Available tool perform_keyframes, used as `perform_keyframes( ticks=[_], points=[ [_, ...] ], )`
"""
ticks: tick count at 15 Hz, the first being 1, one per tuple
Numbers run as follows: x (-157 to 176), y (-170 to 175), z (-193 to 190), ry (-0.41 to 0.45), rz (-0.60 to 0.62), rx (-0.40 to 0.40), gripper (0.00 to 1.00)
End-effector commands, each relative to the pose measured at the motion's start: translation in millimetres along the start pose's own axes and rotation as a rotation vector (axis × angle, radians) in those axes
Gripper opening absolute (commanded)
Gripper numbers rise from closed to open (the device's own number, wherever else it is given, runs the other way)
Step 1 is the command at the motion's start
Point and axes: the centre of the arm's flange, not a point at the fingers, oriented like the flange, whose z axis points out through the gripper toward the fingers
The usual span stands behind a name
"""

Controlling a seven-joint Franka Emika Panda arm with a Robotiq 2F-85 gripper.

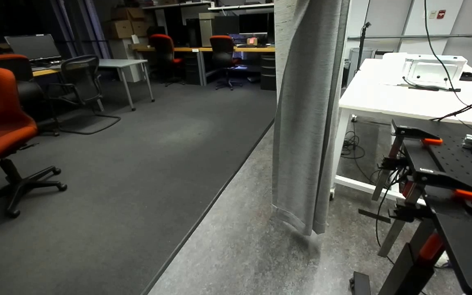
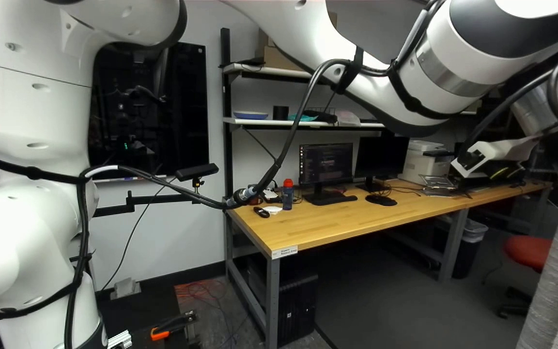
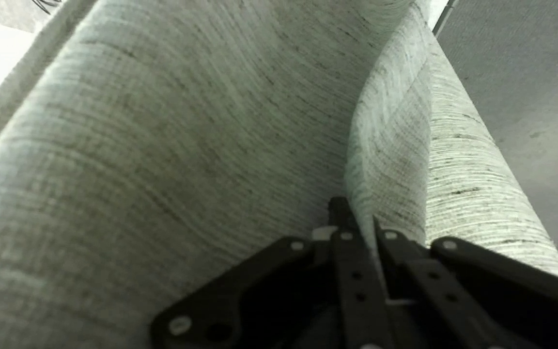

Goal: Pull the curtain open to the right

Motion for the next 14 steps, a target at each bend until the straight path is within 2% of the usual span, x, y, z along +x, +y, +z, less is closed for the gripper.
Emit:
perform_keyframes(
  ticks=[1, 7, 14],
  points=[
    [-16.6, 18.5, 71.3, -0.104, 0.010, -0.112, 0.01],
    [-11.3, 24.6, 72.3, -0.143, -0.006, -0.081, 0.01],
    [-8.5, 28.8, 69.0, -0.261, -0.118, 0.058, 0.01]
  ],
)
